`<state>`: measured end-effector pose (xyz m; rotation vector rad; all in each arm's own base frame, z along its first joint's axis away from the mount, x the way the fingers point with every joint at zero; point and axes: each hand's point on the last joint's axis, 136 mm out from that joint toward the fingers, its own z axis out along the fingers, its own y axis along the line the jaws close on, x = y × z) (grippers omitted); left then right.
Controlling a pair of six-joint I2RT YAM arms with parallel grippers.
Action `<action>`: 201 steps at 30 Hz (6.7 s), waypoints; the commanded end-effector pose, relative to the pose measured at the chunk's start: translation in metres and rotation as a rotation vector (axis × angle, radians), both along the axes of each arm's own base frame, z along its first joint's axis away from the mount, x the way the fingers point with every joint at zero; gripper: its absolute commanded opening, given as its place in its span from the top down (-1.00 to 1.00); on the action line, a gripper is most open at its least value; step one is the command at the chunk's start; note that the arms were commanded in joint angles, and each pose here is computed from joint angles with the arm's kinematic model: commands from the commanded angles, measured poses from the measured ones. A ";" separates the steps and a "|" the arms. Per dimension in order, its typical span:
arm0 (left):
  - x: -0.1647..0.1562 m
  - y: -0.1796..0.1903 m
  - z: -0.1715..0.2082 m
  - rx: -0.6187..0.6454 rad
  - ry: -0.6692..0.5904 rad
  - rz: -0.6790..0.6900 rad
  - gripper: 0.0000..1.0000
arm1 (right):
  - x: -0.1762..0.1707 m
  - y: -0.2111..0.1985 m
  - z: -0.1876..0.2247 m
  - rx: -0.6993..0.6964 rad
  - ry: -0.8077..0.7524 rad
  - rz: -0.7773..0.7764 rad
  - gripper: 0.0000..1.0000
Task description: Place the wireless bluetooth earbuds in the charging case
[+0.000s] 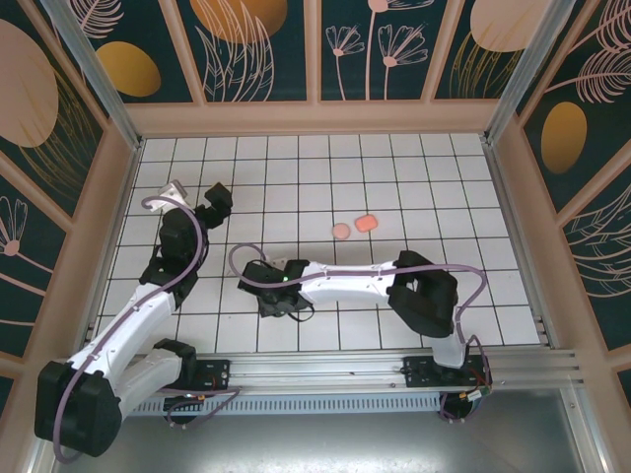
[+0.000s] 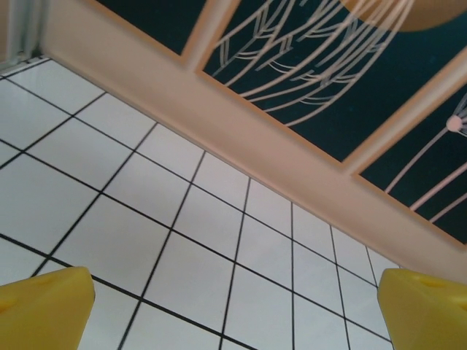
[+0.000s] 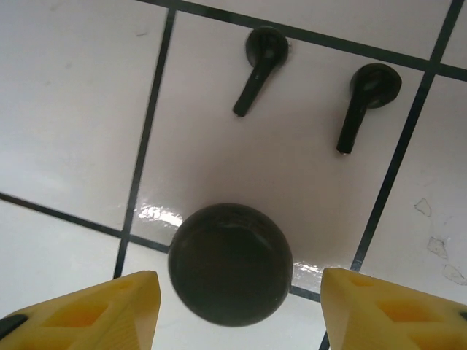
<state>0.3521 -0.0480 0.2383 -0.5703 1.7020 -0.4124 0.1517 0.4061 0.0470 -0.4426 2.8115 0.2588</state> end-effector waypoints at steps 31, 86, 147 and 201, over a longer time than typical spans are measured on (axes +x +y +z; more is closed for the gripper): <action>-0.008 0.022 -0.009 -0.060 0.001 0.077 -0.97 | 0.000 0.011 -0.034 -0.123 0.044 -0.030 0.05; -0.056 -0.223 -0.008 -0.274 -0.278 -0.975 -0.78 | 0.186 -0.114 0.183 0.808 -0.117 -0.649 0.28; -0.039 -0.264 -0.007 -0.303 -0.310 -1.001 1.00 | 0.179 -0.163 0.233 0.860 -0.311 -0.683 -0.60; -0.086 -0.260 0.029 -0.126 -0.229 -1.516 1.00 | 0.159 -0.168 0.163 0.749 -0.409 -0.045 -0.45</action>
